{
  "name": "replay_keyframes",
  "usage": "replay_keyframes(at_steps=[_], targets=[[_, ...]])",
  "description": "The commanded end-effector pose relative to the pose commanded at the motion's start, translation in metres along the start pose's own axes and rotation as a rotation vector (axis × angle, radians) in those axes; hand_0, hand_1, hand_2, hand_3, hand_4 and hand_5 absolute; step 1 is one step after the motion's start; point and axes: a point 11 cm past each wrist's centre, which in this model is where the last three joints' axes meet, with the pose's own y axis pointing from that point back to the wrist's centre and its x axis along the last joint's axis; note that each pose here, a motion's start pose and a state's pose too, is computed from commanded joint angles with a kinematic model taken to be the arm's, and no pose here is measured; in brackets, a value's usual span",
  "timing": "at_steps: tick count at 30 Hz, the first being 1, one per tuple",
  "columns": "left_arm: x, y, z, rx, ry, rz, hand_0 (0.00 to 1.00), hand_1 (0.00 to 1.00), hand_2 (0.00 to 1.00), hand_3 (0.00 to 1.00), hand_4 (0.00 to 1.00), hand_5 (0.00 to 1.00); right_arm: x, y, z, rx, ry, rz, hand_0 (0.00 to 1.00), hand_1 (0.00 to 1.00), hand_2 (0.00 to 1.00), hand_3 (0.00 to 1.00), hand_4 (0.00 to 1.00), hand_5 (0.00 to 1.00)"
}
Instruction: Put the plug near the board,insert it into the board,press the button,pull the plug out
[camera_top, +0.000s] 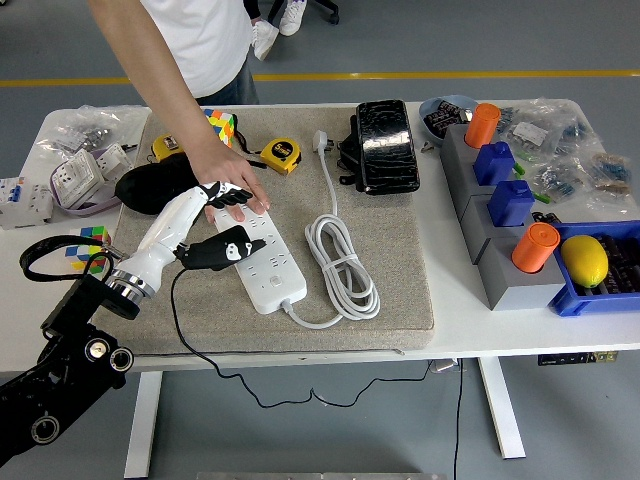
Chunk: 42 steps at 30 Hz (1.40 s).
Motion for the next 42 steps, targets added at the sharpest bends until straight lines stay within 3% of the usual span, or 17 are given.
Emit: replay_keyframes(at_steps=[1,5,6,7,14,20,26,42], targets=[[-0.002,0.0,0.001,0.011,0.037,-0.014,0.108,0.102,0.198,0.666,0.652,0.048,0.0,0.0,0.0,0.0,0.0,0.0,0.551,0.636,0.582,0.518,0.879,0.408],[-0.015,0.003,0.001,0.08,0.053,-0.13,0.108,0.102,0.198,0.666,0.652,0.048,-0.002,0.0,0.0,0.001,-0.004,-0.003,0.551,0.636,0.582,0.518,0.879,0.408],[-0.018,0.004,0.001,0.101,0.031,-0.166,0.108,0.102,0.198,0.666,0.652,0.048,-0.002,0.0,-0.001,0.002,-0.005,-0.003,0.551,0.636,0.582,0.518,0.879,0.408],[-0.021,0.005,0.0,0.123,0.007,-0.202,0.054,0.077,0.152,0.808,0.773,0.002,-0.002,0.0,-0.001,0.004,-0.006,-0.004,0.55,0.636,0.582,0.517,0.879,0.408],[-0.027,0.01,0.002,0.253,-0.224,-0.372,0.05,0.074,0.148,0.824,0.752,0.002,-0.003,0.0,-0.004,0.008,-0.008,-0.004,0.549,0.636,0.582,0.517,0.878,0.408],[-0.032,0.013,-0.001,0.303,-0.282,-0.422,0.051,0.075,0.15,0.826,0.765,0.002,-0.003,0.0,-0.003,0.007,-0.008,-0.005,0.549,0.636,0.581,0.517,0.878,0.408],[-0.041,0.017,-0.003,0.317,-0.292,-0.465,0.052,0.075,0.151,0.815,0.772,0.002,-0.003,0.0,-0.004,0.009,-0.009,-0.005,0.548,0.636,0.582,0.517,0.878,0.408],[-0.046,0.018,-0.012,0.338,-0.304,-0.489,0.052,0.076,0.151,0.811,0.78,0.002,-0.003,0.0,-0.004,0.01,-0.007,-0.004,0.549,0.636,0.582,0.517,0.878,0.408]])
